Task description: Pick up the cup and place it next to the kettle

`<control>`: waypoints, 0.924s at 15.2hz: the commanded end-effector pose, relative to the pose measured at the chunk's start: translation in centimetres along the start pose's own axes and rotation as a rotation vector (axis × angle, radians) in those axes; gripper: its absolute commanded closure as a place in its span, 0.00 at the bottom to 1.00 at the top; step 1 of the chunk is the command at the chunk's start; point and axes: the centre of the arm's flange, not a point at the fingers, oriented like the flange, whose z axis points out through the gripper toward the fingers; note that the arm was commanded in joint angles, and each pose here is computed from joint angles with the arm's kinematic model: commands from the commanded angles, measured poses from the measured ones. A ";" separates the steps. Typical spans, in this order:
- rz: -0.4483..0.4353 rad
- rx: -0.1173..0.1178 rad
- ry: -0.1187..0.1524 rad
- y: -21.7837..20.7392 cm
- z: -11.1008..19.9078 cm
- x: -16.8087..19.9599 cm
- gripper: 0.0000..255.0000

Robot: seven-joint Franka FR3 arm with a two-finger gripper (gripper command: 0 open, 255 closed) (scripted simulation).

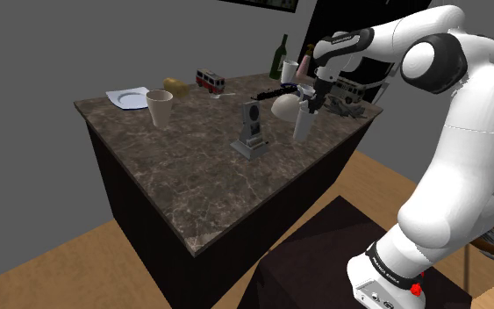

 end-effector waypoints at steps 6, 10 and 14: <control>0.000 0.000 0.000 0.0 0.0 0.0 0.00; 0.000 0.000 0.000 0.0 -2.6 0.0 0.00; 0.000 0.000 0.000 0.0 -5.0 0.0 0.00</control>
